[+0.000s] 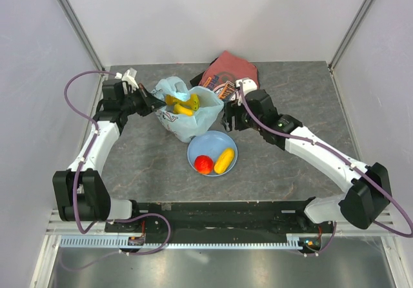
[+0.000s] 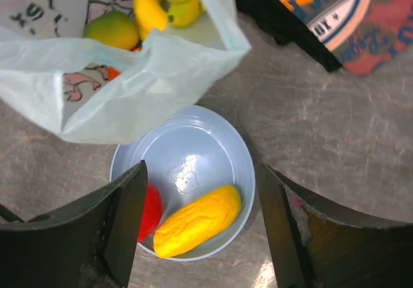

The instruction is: Place the fruits into the plastic bag

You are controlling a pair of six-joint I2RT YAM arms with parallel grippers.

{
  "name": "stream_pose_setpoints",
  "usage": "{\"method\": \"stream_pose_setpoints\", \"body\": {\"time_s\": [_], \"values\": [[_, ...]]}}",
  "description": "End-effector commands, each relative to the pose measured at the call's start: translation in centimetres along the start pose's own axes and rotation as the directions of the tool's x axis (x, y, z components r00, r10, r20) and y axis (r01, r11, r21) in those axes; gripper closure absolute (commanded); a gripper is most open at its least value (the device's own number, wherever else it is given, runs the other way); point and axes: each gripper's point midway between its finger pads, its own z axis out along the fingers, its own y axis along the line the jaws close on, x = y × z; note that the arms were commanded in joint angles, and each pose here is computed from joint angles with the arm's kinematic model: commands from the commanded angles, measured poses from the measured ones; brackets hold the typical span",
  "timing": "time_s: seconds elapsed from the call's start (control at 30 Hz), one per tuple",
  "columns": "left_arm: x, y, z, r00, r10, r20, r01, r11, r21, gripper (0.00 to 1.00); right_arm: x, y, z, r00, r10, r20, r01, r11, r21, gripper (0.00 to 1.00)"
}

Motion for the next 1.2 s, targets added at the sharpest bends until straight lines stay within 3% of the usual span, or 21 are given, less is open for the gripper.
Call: {"method": "stream_pose_setpoints", "body": {"time_s": [0.0,0.17,0.33,0.6,0.77,0.9,1.0,1.17], "values": [[-1.8,-1.0,-0.3,0.999,0.047,0.027,-0.047,0.999,0.0,0.98,0.3,-1.0,0.4,0.973,0.232,0.008,-0.232,0.97,0.069,0.26],[-2.1,-1.1,-0.4,0.997,0.078,0.017,-0.078,0.997,-0.009,0.98,1.9,-0.3,1.9,0.919,0.394,-0.035,-0.39,0.918,0.073,0.28],[-2.2,-1.7,-1.0,0.994,0.104,0.022,-0.104,0.995,0.005,0.99,5.7,0.8,3.5,0.775,0.619,-0.127,-0.606,0.785,0.13,0.31],[-1.4,-1.7,-1.5,0.99,0.142,0.019,-0.142,0.99,0.007,0.99,13.2,-0.1,3.8,0.614,0.761,-0.211,-0.669,0.643,0.372,0.31],[-0.9,-1.7,-1.7,0.987,0.161,0.015,-0.161,0.987,0.023,0.98,15.2,-0.8,4.9,0.567,0.793,-0.221,-0.629,0.591,0.505,0.31],[-1.0,-2.0,-1.6,0.986,0.164,0.011,-0.165,0.985,0.044,0.99,15.2,-1.3,4.8,0.568,0.801,-0.189,-0.598,0.559,0.574,0.3],[-1.2,-2.3,-1.5,0.985,0.173,0.007,-0.173,0.983,0.06,0.99,15.5,-1.3,4.7,0.548,0.819,-0.173,-0.608,0.531,0.59,0.3],[-1.1,-2.2,-1.1,0.984,0.178,-0.006,-0.177,0.982,0.073,0.98,15.7,-0.6,5.4,0.551,0.812,-0.19,-0.6,0.544,0.587,0.31]]}}
